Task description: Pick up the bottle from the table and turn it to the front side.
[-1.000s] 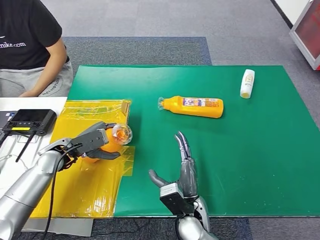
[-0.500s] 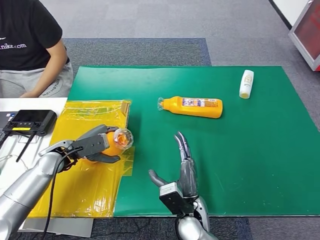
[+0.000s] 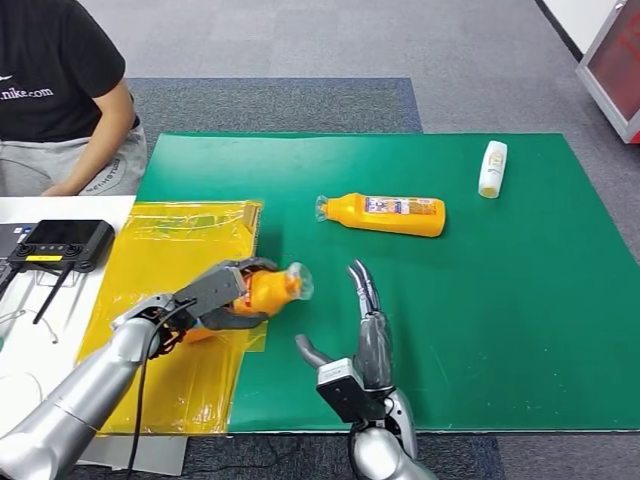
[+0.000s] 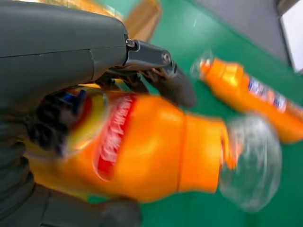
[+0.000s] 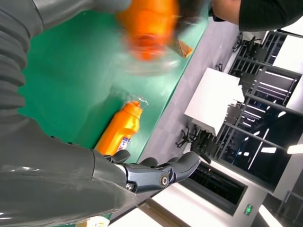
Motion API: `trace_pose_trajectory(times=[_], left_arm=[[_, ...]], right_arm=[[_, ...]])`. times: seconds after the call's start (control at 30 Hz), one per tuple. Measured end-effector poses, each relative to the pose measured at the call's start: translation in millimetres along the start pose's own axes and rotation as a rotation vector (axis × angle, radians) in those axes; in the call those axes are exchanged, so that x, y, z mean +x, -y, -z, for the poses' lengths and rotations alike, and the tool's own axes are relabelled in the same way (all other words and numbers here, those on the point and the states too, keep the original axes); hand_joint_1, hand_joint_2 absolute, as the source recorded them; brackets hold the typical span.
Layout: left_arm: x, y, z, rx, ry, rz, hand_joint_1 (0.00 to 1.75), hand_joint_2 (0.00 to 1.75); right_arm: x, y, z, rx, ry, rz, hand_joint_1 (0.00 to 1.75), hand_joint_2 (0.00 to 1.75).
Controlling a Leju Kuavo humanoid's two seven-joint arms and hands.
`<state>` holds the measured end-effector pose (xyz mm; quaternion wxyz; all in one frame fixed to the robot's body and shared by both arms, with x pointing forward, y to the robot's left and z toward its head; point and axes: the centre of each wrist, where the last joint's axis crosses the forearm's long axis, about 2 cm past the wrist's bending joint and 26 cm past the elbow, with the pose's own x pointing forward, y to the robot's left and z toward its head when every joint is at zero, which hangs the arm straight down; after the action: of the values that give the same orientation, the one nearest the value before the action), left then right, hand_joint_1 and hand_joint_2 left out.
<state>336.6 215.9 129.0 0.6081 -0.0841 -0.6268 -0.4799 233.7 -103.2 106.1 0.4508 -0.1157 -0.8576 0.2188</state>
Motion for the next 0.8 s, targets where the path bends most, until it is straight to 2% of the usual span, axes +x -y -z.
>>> trace_pose_trajectory(times=[0.07,0.17,0.4,0.73,0.77,0.8], left_arm=[[0.6,10.9,5.4,-0.001,-0.003,-0.023,1.65,1.75],[1.9,25.4,11.8,-0.006,0.001,-0.066,1.75,1.75],[3.7,50.1,20.0,-0.011,0.009,-0.128,1.75,1.75],[-0.1,54.6,20.5,0.025,0.005,-0.068,1.75,1.75],[-0.6,54.8,20.2,0.031,0.008,-0.062,1.71,1.75],[-0.9,55.2,19.8,0.038,0.013,-0.055,1.58,1.75]], right_arm=[[-0.2,-0.2,1.9,-0.001,0.0,0.002,0.0,1.75],[-0.5,-0.6,3.7,-0.003,-0.001,0.006,0.0,1.75],[-2.6,-1.3,4.9,-0.013,-0.01,0.013,0.0,1.75],[-3.4,-2.0,2.3,-0.021,-0.015,0.015,0.0,1.75],[-3.4,-2.2,1.4,-0.022,-0.016,0.015,0.0,1.75],[-3.4,-2.5,0.3,-0.023,-0.018,0.013,0.0,1.75]])
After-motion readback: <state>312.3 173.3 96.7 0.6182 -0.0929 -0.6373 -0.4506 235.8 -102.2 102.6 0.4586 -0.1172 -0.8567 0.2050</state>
